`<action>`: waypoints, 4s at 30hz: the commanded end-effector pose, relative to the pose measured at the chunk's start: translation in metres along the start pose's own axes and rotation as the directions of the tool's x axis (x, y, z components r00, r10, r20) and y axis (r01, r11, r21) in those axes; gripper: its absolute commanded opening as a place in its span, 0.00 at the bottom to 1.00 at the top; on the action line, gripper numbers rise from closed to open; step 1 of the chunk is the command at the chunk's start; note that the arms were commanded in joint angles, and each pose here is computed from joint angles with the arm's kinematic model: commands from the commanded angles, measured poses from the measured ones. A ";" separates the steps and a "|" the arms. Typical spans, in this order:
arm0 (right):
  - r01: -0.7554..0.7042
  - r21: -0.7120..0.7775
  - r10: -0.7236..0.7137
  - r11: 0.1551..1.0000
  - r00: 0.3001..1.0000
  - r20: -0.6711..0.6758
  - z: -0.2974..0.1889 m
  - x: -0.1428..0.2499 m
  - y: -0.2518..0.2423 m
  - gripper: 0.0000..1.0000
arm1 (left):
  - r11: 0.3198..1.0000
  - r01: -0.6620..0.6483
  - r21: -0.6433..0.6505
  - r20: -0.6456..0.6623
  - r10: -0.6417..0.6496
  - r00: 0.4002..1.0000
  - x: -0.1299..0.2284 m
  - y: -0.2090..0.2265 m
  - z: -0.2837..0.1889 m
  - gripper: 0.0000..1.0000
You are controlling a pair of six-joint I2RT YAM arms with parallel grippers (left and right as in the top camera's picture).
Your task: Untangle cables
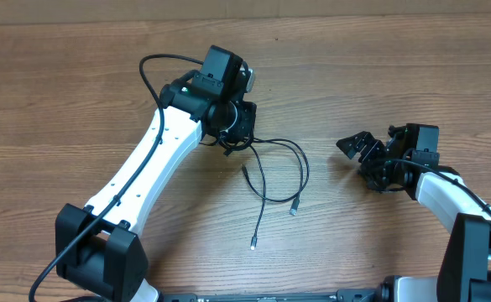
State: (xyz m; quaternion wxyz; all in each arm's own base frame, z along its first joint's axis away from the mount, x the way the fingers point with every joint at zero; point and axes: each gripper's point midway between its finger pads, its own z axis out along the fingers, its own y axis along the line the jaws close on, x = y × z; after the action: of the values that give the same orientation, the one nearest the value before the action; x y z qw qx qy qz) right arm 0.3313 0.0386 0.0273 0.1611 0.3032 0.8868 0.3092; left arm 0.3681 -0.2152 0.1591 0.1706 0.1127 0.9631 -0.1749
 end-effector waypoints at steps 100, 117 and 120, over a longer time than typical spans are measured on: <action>0.034 -0.156 -0.076 0.987 0.960 -0.269 -0.004 0.063 0.040 0.96 | 0.710 0.671 -0.214 0.159 -0.652 0.741 0.106 0.101 0.108 0.05; 0.420 -0.226 -0.456 0.879 0.879 -0.141 0.011 0.067 0.118 0.99 | 0.989 0.136 -0.055 0.031 -0.134 0.990 0.090 0.064 0.114 0.04; 0.447 -0.194 -0.476 0.873 0.868 -0.142 0.016 0.073 0.117 0.99 | 1.000 -0.004 0.021 0.002 0.004 1.000 0.094 0.050 0.114 0.04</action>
State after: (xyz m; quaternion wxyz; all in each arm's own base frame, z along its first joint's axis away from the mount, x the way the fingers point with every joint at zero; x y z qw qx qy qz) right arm 0.3273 0.1670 0.0841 0.1472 0.0472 0.9089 0.3874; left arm 0.3479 -0.1783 0.0155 0.1912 -0.0119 0.9697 -0.1518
